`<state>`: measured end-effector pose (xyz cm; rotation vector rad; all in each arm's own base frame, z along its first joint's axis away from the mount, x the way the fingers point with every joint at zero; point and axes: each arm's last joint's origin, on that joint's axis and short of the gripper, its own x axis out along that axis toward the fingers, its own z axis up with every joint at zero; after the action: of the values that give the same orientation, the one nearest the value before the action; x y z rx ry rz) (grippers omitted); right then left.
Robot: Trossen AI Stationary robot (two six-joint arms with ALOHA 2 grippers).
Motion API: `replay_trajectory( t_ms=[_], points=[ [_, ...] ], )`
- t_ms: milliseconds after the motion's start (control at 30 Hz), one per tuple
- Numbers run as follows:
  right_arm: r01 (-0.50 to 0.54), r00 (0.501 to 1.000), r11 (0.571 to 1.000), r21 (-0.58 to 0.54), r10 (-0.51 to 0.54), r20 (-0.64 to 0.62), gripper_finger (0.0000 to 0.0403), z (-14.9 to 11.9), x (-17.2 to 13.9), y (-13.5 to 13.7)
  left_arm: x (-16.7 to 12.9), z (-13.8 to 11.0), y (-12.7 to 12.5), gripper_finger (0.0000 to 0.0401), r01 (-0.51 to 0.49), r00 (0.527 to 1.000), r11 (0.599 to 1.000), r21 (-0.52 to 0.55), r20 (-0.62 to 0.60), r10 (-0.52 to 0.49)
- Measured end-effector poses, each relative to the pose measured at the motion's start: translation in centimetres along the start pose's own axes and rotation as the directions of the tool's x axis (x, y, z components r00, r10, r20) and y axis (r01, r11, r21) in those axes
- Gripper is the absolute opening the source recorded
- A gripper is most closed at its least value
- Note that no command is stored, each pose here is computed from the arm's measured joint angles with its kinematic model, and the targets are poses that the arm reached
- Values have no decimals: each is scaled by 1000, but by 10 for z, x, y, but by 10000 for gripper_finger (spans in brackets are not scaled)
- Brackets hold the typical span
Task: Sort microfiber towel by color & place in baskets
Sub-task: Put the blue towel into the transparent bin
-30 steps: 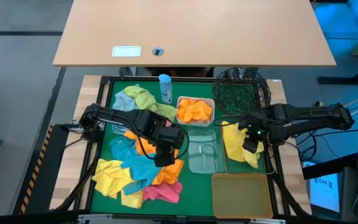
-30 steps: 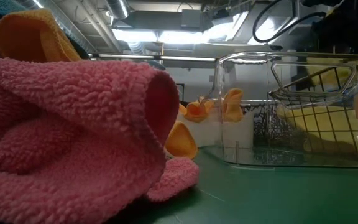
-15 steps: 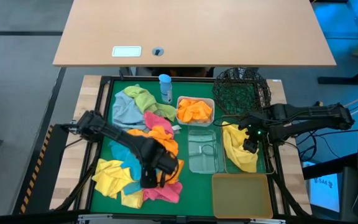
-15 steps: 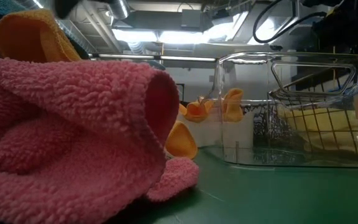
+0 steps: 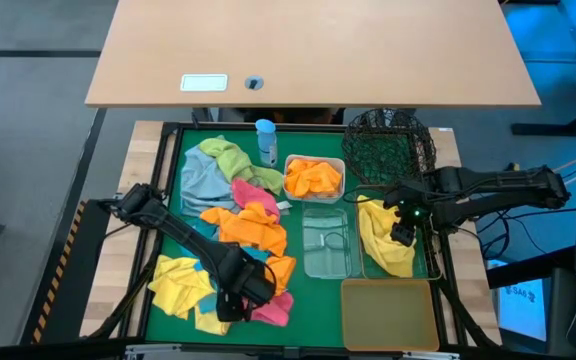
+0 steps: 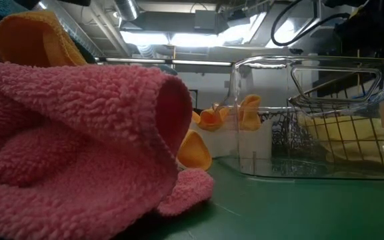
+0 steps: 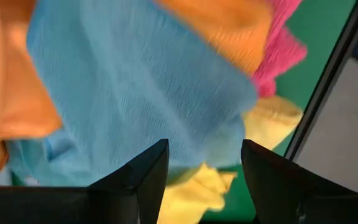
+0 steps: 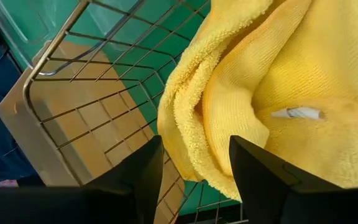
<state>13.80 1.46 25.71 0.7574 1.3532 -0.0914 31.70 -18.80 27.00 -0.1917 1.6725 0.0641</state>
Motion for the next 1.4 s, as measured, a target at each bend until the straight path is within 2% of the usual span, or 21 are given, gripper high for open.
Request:
replay_trajectory(
  t_ms=[167,400,567,733,833,967,1167,1267,1400],
  points=[
    [6,1000,1000,0,-6,5,184,0,0,0,0,4,0,194,-36,997,999,-34,67,38],
    [6,1000,1000,-1,-6,5,184,0,0,0,0,4,1,180,-57,995,997,-43,82,61],
    [6,1000,1000,-2,-6,6,184,0,0,0,12,4,3,117,-72,996,996,-45,56,75],
    [6,1000,1000,-20,-6,6,184,0,0,0,21,3,7,20,-82,996,996,-29,22,82],
    [6,1000,1000,-28,-6,7,184,0,0,0,16,6,8,9,-75,997,997,4,30,75],
    [5,1000,1000,-29,-5,9,184,0,0,0,-6,11,12,3,-54,996,997,57,70,50],
    [4,1000,1000,-29,-4,10,184,0,0,0,-62,15,27,2,-107,975,992,69,205,91],
    [16,1000,999,-30,-15,19,184,1,0,0,-94,20,35,2,-99,939,994,57,337,74],
    [47,998,998,-29,-45,42,184,1,0,-1,-134,21,50,1,-104,865,994,42,497,70]
  ],
)
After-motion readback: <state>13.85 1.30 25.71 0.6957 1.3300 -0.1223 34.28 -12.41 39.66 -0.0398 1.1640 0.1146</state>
